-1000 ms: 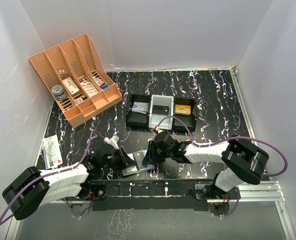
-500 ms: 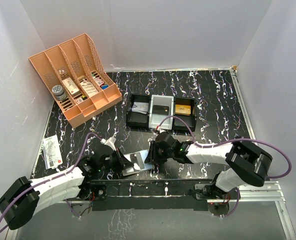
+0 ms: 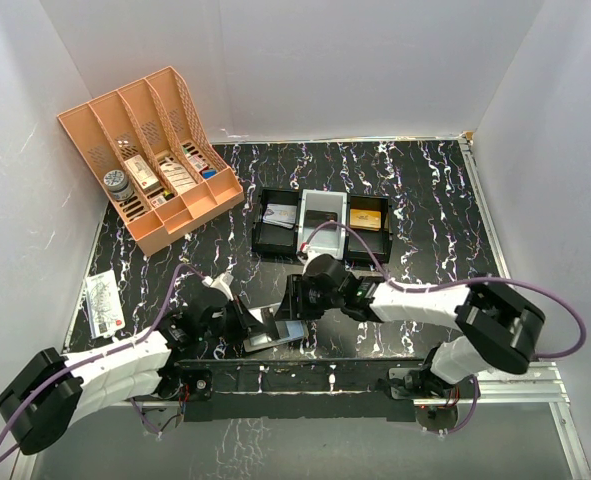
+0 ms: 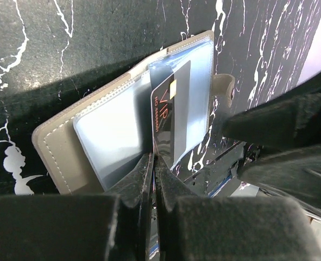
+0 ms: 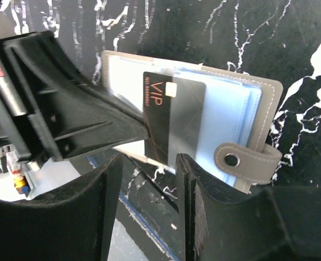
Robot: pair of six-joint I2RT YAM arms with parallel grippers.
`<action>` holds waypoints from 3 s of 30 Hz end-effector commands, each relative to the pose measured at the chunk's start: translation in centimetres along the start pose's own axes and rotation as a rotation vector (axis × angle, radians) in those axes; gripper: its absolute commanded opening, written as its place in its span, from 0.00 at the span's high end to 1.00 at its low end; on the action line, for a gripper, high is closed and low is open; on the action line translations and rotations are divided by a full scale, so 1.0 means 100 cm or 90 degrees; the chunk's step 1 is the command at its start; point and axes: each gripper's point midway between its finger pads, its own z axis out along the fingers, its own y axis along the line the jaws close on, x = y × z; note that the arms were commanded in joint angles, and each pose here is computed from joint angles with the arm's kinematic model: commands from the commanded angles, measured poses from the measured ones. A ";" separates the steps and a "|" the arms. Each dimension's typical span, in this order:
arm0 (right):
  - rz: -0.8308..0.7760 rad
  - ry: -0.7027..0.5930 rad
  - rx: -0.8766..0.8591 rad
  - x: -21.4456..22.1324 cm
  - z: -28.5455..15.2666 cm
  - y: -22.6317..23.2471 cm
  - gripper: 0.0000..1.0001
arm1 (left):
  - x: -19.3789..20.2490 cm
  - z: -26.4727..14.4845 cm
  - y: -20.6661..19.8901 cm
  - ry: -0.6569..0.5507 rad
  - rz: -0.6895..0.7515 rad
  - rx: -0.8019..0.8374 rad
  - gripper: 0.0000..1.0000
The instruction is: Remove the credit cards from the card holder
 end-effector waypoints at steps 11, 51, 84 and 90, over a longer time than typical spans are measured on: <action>0.028 0.044 0.025 0.023 0.027 -0.029 0.58 | -0.007 0.000 -0.018 -0.024 -0.029 0.056 0.73; 0.084 -0.217 0.014 -0.069 -0.060 -0.013 0.06 | -0.049 -0.073 -0.058 -0.116 0.108 0.002 1.00; 0.061 -0.117 -0.422 -0.064 -0.101 0.050 0.50 | -0.029 -0.058 -0.145 -0.072 0.065 0.397 1.00; 0.057 -0.086 -0.412 -0.054 -0.093 0.048 0.54 | -0.035 -0.067 -0.166 -0.078 0.067 0.438 1.00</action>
